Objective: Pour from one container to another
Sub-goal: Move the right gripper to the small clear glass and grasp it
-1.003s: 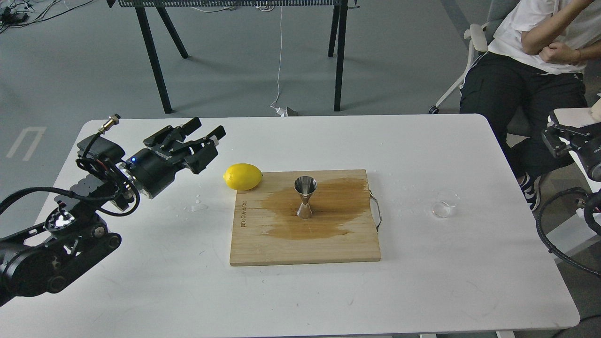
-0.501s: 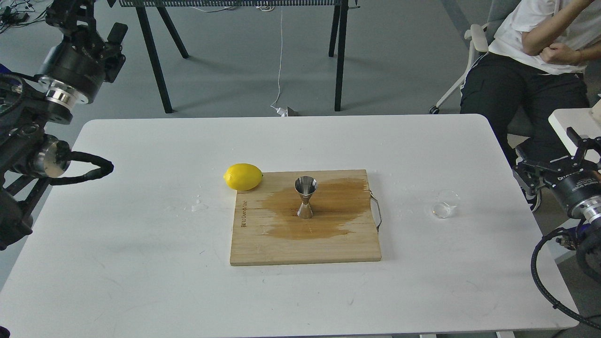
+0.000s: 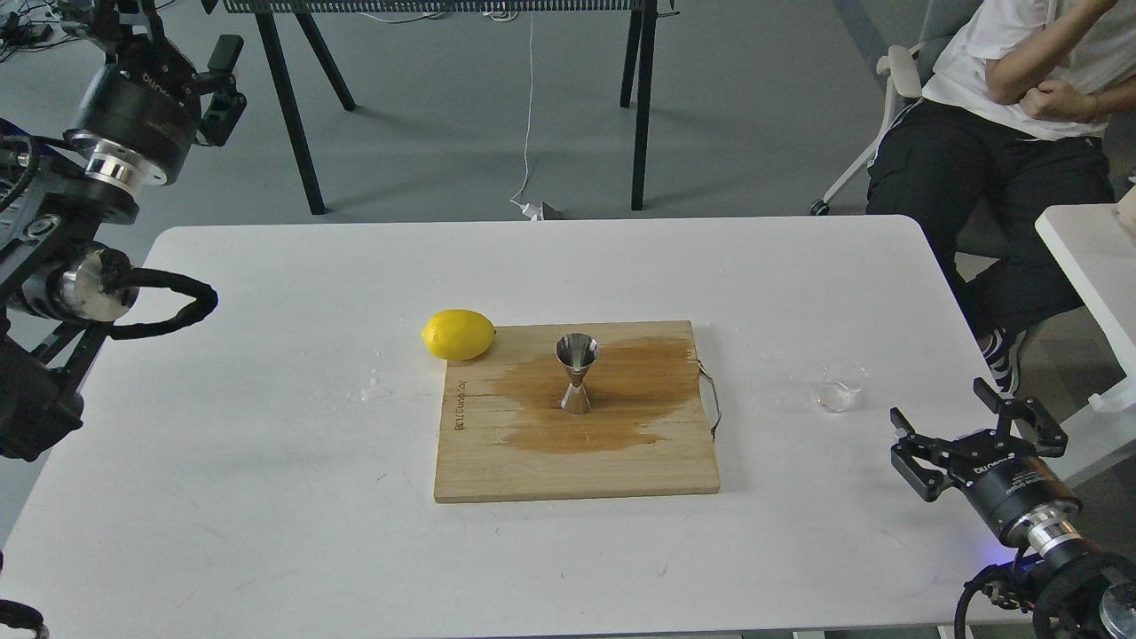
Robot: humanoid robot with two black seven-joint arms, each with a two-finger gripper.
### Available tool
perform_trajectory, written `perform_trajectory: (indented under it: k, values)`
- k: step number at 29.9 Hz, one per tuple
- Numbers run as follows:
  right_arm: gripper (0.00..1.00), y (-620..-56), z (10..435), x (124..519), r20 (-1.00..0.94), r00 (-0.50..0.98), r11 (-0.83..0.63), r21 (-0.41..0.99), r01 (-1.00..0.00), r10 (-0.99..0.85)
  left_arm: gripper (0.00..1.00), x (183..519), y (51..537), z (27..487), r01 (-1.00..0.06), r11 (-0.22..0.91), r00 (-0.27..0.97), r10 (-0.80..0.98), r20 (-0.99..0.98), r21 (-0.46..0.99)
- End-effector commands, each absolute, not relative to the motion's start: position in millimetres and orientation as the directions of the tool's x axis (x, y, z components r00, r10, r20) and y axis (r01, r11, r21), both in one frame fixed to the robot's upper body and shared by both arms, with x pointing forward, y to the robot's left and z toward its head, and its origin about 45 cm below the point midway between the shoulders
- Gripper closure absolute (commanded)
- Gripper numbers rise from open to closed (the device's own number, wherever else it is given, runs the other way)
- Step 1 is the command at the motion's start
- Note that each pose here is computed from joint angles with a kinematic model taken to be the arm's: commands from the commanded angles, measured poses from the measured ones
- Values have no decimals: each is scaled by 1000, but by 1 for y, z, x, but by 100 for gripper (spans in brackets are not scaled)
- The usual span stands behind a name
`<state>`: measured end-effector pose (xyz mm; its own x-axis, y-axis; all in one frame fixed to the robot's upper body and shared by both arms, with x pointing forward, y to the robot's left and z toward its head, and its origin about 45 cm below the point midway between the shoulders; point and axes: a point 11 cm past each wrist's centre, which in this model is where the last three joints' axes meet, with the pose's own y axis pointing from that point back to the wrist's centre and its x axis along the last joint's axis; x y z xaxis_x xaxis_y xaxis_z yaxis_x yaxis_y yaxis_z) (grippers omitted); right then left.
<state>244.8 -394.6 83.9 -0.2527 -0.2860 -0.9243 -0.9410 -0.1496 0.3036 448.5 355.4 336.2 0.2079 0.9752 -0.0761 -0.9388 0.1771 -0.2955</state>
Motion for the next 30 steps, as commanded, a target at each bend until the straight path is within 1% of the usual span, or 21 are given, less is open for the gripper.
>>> perform_trajectory:
  k: [1, 7, 13, 20, 30]
  values:
    - [0, -381, 76, 243, -935, -264, -155, 305, -940, -238, 0, 449, 354, 335, -938, 178, 210, 974, -80, -296]
    - [0, -352, 64, 245, -954, -277, -153, 292, -944, -112, 0, 448, 350, 329, -940, 181, 215, 972, -90, -290]
    - [0, -356, 68, 251, -960, -277, -109, 279, -954, -32, 0, 448, 350, 329, -940, 182, 216, 972, -90, -290]
    - [0, -358, 77, 262, -968, -251, -108, 252, -962, -30, 0, 447, 350, 327, -940, 181, 215, 972, -92, -289]
    - [0, -358, 71, 280, -895, -442, -91, 446, -890, -64, 0, 446, 352, 324, -942, 173, 208, 973, -97, -286]
